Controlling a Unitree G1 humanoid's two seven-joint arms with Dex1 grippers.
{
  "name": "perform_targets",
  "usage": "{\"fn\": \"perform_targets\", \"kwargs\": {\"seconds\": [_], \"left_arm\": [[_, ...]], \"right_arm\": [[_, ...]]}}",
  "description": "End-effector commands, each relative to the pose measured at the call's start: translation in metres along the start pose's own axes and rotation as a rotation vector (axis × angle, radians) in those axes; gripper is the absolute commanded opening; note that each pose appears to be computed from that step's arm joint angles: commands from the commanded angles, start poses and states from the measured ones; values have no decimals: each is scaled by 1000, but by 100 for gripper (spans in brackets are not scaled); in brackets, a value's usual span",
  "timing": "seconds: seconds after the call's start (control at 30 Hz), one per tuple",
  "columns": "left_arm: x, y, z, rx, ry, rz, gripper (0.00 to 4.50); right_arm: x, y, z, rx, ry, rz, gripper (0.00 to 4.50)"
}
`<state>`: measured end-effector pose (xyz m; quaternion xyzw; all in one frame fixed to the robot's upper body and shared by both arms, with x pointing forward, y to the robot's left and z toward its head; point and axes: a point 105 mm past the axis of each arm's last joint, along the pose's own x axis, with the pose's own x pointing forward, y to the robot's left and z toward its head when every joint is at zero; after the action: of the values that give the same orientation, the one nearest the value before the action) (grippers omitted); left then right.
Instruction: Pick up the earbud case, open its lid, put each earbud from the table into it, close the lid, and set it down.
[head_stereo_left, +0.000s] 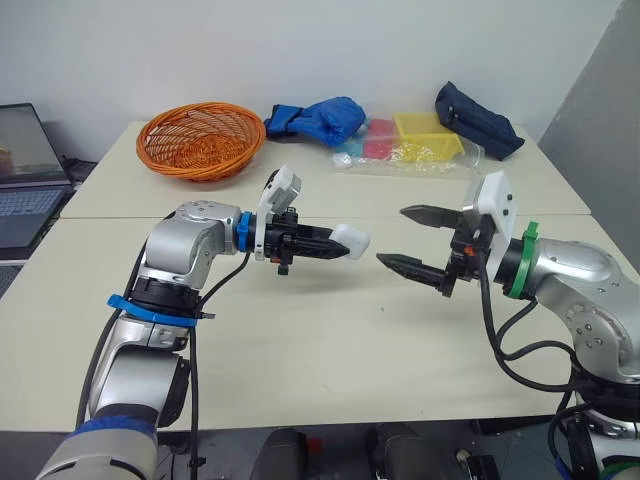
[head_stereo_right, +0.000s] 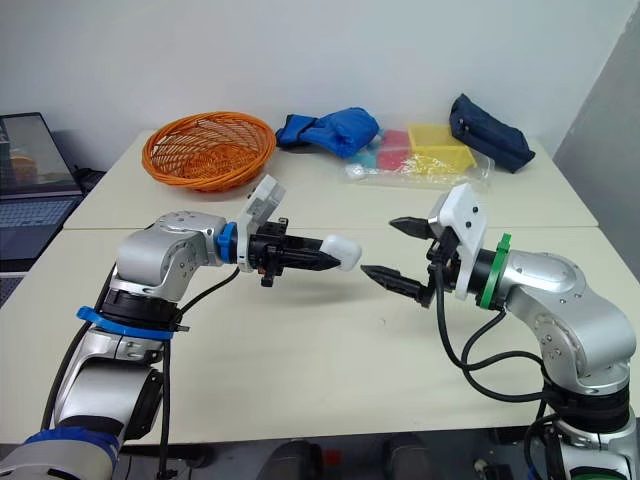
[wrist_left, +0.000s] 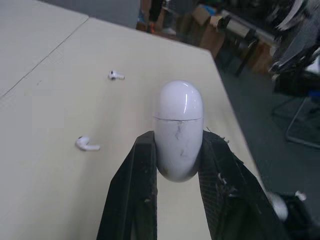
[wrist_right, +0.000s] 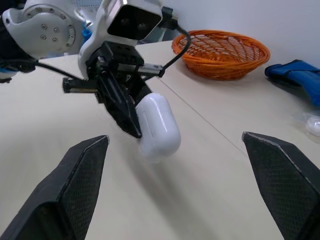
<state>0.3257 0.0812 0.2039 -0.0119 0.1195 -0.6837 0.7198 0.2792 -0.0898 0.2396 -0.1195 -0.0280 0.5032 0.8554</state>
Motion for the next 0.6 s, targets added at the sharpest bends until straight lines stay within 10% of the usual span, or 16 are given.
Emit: {"fn": "perform_targets", "kwargs": {"seconds": [0.03, 0.6], "left_arm": [[1, -9, 10, -21, -54, -11, 74], [2, -25, 1, 19, -5, -34, 74]], "right_arm": [[8, 4, 11, -93, -1, -6, 448], [18, -12, 1, -147, 47, -39, 448]]}}
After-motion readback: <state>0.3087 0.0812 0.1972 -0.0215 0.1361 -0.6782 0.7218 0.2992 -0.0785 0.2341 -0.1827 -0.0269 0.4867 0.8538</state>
